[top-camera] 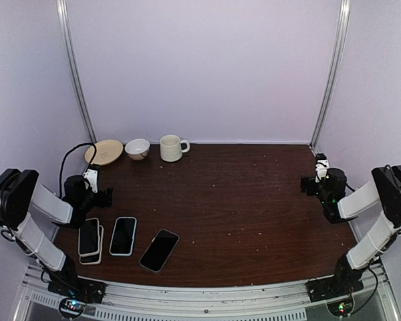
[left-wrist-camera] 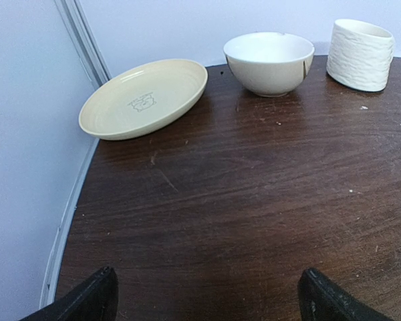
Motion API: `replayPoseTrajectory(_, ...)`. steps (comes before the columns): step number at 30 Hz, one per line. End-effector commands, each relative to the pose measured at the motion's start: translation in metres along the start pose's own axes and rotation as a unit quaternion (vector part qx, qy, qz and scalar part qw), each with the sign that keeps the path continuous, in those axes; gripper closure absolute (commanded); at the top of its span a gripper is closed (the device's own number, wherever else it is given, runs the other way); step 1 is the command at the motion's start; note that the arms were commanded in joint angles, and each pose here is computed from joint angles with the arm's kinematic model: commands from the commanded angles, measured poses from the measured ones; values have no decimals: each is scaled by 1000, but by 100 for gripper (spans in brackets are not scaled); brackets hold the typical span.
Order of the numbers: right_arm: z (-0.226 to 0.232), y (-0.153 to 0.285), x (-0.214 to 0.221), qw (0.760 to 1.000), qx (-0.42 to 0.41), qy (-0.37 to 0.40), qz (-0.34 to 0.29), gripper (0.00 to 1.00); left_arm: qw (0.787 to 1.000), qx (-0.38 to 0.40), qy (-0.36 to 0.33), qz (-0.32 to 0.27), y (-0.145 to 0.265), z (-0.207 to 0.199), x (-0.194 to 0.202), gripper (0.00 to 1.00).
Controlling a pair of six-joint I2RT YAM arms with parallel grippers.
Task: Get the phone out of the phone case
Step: Pick up the phone from the corner of the board.
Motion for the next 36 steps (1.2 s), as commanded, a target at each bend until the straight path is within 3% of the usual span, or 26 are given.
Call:
replayPoseTrajectory(1,0,-3,-8,1000,-2,-11,-8,0,999,-15,3,-34,1,7,-14,2)
replayPoseTrajectory(5,0,-3,-8,1000,-2,-11,-9,0,999,-45,3,-14,9,18,-31,3)
replayPoseTrajectory(10,0,-3,-8,1000,-2,-10,-8,1,992,-41,64,99,18,41,-66,3)
replayPoseTrajectory(14,0,-3,-8,1000,-2,-10,-9,0,984,15,95,148,36,43,-93,2)
replayPoseTrajectory(18,0,-3,-8,1000,-2,-11,-9,1,974,69,148,160,57,34,-106,2)
replayPoseTrajectory(21,0,-3,-8,1000,-2,-10,-9,1,962,156,169,146,77,14,-112,2)
replayPoseTrajectory(26,0,-4,-8,1000,-1,-11,-7,1,943,168,196,212,103,7,-102,3)
replayPoseTrajectory(36,0,-5,-8,1000,-2,-11,-4,1,904,184,152,354,140,-54,-75,2)
Point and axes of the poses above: each gripper's point midway between its finger pads, its own y axis back along the fingers, its own z axis along the line the jaws close on, x = y × z, the point moved 5 cm from there along y, back along the fingers, and after that the axes turned 14 degrees about -y, right-handed, at the moved point
